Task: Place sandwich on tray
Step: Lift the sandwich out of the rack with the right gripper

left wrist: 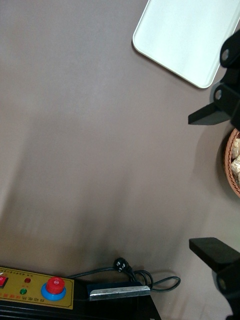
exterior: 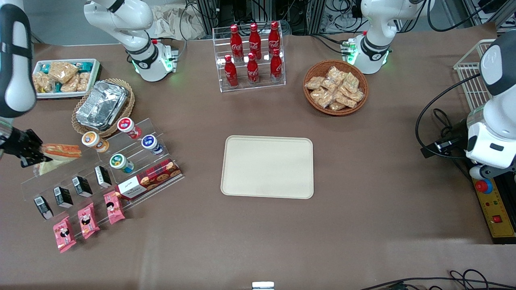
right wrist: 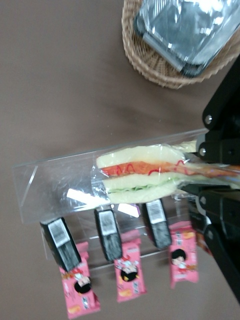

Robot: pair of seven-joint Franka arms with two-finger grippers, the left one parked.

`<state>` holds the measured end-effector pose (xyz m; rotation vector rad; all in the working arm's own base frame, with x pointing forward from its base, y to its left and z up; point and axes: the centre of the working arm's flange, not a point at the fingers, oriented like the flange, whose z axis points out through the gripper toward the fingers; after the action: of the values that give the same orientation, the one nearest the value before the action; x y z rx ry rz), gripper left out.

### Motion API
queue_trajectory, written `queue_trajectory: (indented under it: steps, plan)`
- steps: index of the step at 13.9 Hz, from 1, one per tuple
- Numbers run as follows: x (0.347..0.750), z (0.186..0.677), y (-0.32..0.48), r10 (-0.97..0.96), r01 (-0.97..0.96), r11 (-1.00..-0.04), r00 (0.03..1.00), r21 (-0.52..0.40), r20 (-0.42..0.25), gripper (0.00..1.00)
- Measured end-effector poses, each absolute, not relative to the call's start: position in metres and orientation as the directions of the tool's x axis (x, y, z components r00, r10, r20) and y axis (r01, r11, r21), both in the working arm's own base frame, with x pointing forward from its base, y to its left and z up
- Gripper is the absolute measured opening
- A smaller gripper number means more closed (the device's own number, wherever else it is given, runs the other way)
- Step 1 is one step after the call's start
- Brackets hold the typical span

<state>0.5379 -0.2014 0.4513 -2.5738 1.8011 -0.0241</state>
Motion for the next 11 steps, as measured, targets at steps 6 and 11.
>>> queue_trajectory:
  steps: [6, 11]
  plan:
    - [0.546, 0.523, -0.185, -0.877, -0.877, -0.480, 0.479, 0.013, -0.016, 0.17]
    - [0.564, 0.554, -0.125, -0.812, -0.812, -0.584, 0.584, 0.000, -0.011, 0.17]
